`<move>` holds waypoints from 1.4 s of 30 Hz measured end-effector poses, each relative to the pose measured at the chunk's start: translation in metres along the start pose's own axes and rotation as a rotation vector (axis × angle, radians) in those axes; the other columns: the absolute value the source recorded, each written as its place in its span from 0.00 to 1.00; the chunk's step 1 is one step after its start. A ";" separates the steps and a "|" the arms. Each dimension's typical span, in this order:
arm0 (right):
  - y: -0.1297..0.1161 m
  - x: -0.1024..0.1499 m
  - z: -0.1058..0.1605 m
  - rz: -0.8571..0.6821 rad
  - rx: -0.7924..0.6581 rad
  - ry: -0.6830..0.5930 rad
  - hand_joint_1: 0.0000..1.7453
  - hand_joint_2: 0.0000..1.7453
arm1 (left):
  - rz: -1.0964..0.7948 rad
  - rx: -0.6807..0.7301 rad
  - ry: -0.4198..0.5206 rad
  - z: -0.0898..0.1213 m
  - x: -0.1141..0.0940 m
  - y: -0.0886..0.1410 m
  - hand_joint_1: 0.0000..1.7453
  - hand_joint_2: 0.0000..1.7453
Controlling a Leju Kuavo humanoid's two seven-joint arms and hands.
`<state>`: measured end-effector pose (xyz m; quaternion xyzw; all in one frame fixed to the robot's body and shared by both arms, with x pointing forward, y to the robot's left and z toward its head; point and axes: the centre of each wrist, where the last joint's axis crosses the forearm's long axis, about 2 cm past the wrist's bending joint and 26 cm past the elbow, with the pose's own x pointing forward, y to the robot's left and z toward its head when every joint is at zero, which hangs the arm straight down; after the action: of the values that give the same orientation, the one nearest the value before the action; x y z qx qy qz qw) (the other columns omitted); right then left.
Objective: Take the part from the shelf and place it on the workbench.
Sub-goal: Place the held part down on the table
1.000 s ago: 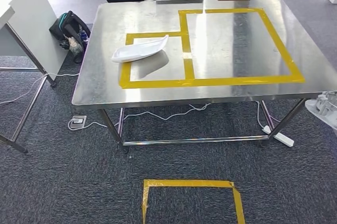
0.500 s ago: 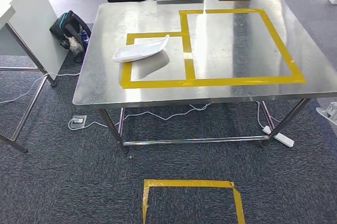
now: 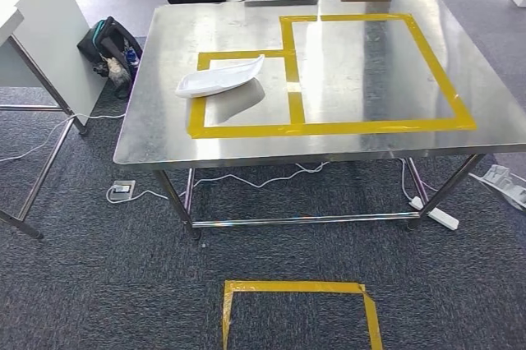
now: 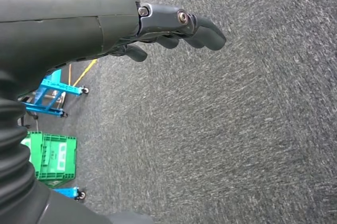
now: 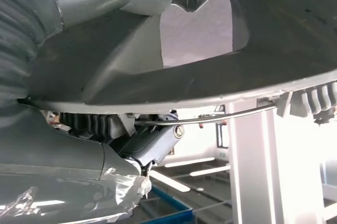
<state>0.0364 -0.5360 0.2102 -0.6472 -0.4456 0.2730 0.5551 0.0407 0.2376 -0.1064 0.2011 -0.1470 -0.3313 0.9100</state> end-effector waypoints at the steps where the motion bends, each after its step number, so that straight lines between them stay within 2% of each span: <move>1: 0.003 0.001 -0.002 -0.006 0.004 0.001 1.00 1.00 | 0.000 -0.001 0.000 0.000 0.000 0.000 0.00 1.00; 11: 0.017 0.024 -0.038 -0.038 -0.065 -0.015 1.00 1.00 | 0.000 -0.001 0.002 -0.002 0.001 0.004 0.00 1.00; 21: 0.045 0.077 -0.068 -0.028 -0.103 -0.075 1.00 1.00 | -0.004 -0.005 -0.002 -0.003 0.003 0.006 0.00 1.00; 26: 0.054 0.112 -0.086 -0.018 -0.092 -0.169 1.00 1.00 | -0.003 -0.007 -0.005 -0.003 0.004 0.006 0.00 1.00; 33: 0.059 0.139 -0.097 0.028 -0.067 -0.304 1.00 1.00 | -0.004 -0.014 0.002 -0.004 0.003 0.006 0.00 1.00; 39: 0.061 0.180 -0.113 0.091 -0.059 -0.442 1.00 1.00 | -0.003 -0.015 0.004 -0.004 0.005 0.007 0.00 1.00; 42: 0.061 0.192 -0.117 0.097 -0.060 -0.491 1.00 1.00 | -0.003 -0.016 0.004 -0.004 0.005 0.007 0.00 1.00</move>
<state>0.2400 -0.4216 0.2059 -0.5981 -0.5434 0.4350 0.3972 0.0497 0.2408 -0.1060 0.1949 -0.1423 -0.3335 0.9113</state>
